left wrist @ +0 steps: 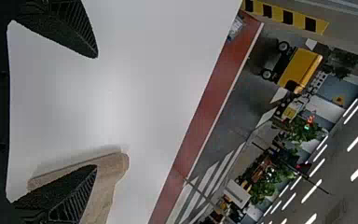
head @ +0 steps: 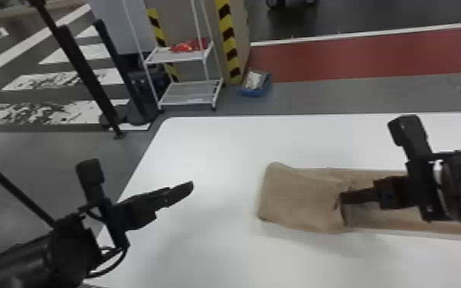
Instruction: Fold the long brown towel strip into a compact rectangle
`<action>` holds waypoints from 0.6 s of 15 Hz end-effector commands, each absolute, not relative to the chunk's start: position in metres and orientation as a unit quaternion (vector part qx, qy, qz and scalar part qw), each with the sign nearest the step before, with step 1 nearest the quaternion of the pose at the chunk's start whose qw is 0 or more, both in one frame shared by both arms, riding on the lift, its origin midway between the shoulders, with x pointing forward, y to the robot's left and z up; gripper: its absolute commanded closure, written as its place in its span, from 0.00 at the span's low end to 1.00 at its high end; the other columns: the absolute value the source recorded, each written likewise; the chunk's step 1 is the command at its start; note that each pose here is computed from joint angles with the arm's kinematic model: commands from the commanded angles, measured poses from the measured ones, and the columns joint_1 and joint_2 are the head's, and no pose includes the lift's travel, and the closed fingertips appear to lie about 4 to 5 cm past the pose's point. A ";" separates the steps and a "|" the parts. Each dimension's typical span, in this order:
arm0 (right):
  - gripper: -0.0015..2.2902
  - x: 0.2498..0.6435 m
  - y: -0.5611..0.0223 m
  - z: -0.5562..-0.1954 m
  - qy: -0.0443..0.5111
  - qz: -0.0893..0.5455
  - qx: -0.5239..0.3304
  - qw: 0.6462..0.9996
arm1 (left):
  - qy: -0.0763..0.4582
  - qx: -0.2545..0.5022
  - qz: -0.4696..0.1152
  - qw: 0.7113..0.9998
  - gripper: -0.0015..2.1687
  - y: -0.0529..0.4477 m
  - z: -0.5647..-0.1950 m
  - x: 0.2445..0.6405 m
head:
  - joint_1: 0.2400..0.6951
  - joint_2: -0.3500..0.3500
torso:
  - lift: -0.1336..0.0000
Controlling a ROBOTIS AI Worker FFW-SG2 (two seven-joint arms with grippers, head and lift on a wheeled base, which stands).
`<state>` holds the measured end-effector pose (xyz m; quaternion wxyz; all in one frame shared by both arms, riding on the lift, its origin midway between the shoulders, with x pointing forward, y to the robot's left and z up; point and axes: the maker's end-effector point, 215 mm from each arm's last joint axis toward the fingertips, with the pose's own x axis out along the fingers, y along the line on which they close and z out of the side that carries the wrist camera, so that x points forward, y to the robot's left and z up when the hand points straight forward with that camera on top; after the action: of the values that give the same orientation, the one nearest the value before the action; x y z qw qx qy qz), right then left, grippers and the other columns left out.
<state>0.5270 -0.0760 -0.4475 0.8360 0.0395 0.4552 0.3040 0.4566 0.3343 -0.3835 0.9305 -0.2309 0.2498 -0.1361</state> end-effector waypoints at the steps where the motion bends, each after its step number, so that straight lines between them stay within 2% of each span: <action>1: 0.40 0.529 -0.073 -0.445 0.448 0.309 0.040 0.838 | 0.250 -0.231 -0.137 0.930 0.02 0.334 -0.384 0.457 | 1.00 0.91 | 0.10; 2: 0.45 0.531 -0.071 -0.443 0.444 0.313 0.043 0.839 | 0.250 -0.231 -0.136 0.930 0.02 0.334 -0.384 0.456 | 1.00 0.91 | 0.10; 9: 0.44 0.535 -0.070 -0.437 0.434 0.316 0.044 0.843 | 0.250 -0.233 -0.136 0.930 0.02 0.335 -0.385 0.455 | 1.00 0.91 | 0.10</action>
<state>0.5332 -0.0705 -0.4399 0.8413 0.0441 0.4370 0.3152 0.4552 0.3350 -0.3850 0.9300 -0.2324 0.2503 -0.1359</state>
